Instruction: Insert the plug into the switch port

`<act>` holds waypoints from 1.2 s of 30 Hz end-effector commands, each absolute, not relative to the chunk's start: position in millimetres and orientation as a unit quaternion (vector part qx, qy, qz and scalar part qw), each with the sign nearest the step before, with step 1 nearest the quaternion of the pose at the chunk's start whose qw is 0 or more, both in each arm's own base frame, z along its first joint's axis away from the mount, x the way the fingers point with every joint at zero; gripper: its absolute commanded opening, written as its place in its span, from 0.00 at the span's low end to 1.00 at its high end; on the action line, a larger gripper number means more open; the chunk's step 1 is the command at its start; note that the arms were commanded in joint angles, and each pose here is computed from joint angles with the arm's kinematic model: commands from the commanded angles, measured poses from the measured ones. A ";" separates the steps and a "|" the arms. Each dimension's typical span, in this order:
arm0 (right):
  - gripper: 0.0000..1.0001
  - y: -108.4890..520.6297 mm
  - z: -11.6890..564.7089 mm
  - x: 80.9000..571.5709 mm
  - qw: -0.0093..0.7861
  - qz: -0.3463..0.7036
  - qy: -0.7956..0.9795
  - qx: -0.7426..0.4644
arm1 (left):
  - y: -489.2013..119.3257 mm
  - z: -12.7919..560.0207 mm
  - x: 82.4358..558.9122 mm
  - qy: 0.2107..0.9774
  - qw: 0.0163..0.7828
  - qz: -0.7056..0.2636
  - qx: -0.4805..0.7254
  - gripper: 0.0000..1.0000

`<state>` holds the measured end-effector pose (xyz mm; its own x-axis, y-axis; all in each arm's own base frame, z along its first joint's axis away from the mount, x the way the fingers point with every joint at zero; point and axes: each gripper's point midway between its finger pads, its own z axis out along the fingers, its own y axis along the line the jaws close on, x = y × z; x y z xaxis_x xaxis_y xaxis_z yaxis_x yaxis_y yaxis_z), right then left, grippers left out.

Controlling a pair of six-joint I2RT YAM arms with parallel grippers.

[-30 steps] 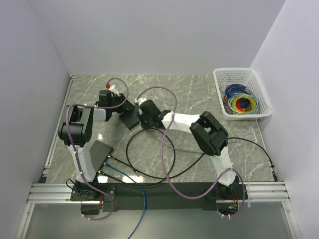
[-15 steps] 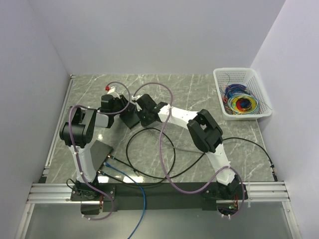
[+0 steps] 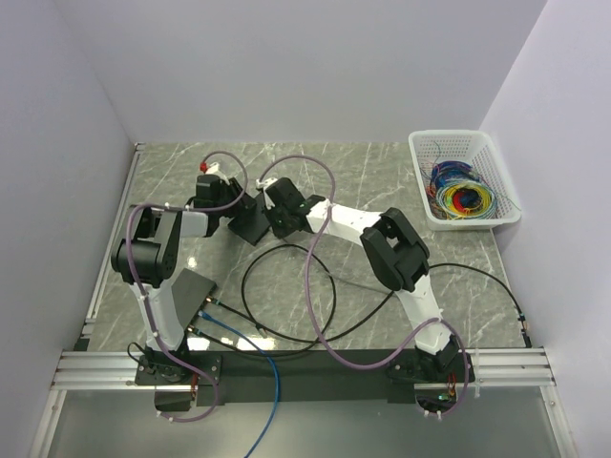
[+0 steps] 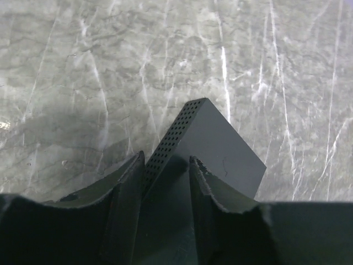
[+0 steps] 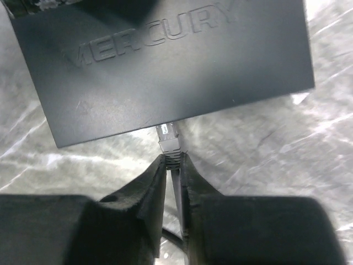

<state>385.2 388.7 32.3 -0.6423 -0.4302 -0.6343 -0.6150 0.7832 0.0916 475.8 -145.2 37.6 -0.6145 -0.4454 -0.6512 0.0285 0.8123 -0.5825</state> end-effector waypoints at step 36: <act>0.68 352.9 117.4 493.3 0.411 0.227 0.872 -0.137 | -147.9 46.6 354.1 0.896 0.290 -0.227 -0.248 0.62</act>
<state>490.3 341.4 108.8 -0.6154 -0.0700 -0.7851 -0.4103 0.8789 0.2432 337.4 -140.4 43.3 -0.7310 -0.5552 -0.3966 -0.3298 0.7964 -0.5070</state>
